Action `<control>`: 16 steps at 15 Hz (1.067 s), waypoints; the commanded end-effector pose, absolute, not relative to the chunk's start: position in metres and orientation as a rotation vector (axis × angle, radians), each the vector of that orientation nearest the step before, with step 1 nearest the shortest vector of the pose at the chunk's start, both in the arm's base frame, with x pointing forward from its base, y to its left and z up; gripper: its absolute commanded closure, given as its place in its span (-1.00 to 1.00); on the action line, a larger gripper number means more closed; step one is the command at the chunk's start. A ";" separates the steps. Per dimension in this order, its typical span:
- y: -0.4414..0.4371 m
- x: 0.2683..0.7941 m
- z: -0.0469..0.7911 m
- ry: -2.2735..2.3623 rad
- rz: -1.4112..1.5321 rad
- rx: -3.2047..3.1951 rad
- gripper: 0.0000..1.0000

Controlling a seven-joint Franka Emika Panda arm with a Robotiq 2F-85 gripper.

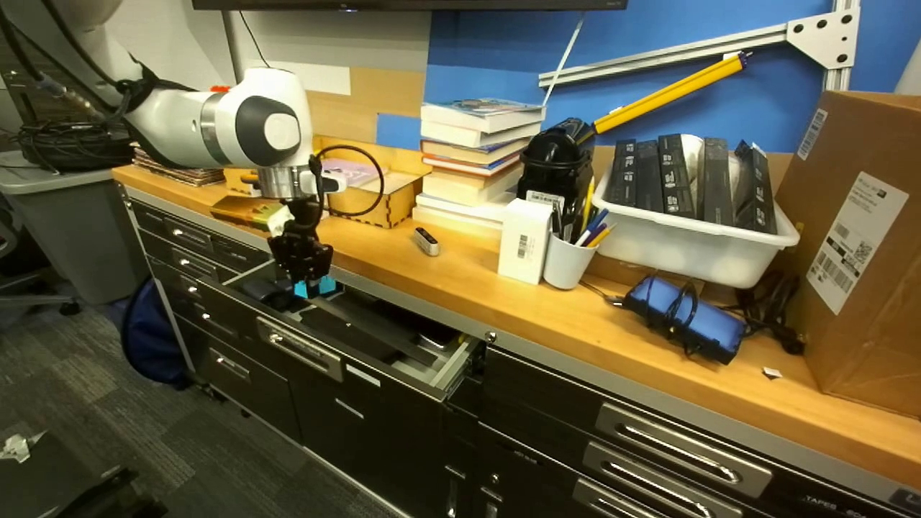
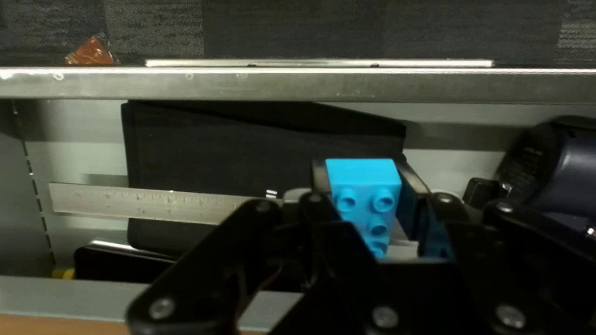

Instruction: Pick up the blue block, put it in the drawer and close the drawer.

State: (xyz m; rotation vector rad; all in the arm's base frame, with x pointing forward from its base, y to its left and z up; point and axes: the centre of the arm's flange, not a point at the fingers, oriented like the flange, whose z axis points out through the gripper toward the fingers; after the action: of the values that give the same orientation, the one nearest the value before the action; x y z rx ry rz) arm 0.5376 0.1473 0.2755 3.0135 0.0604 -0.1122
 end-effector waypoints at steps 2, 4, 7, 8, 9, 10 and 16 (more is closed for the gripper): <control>0.138 0.537 0.290 0.002 -0.086 3.026 -0.43; 0.127 0.527 0.300 -0.022 -0.116 3.051 -0.74; 0.103 0.505 0.307 -0.068 -0.197 3.042 -1.00; 0.096 0.496 0.306 -0.085 -0.242 3.030 -1.00; 0.089 0.487 0.304 -0.108 -0.276 3.021 -1.00; 0.081 0.479 0.301 -0.135 -0.305 3.011 -1.00; 0.035 0.459 0.257 -0.329 -0.393 2.958 -1.00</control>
State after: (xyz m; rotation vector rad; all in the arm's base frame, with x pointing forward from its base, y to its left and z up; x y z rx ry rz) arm 0.4679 0.0539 0.2688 2.9647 -0.2368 -0.4079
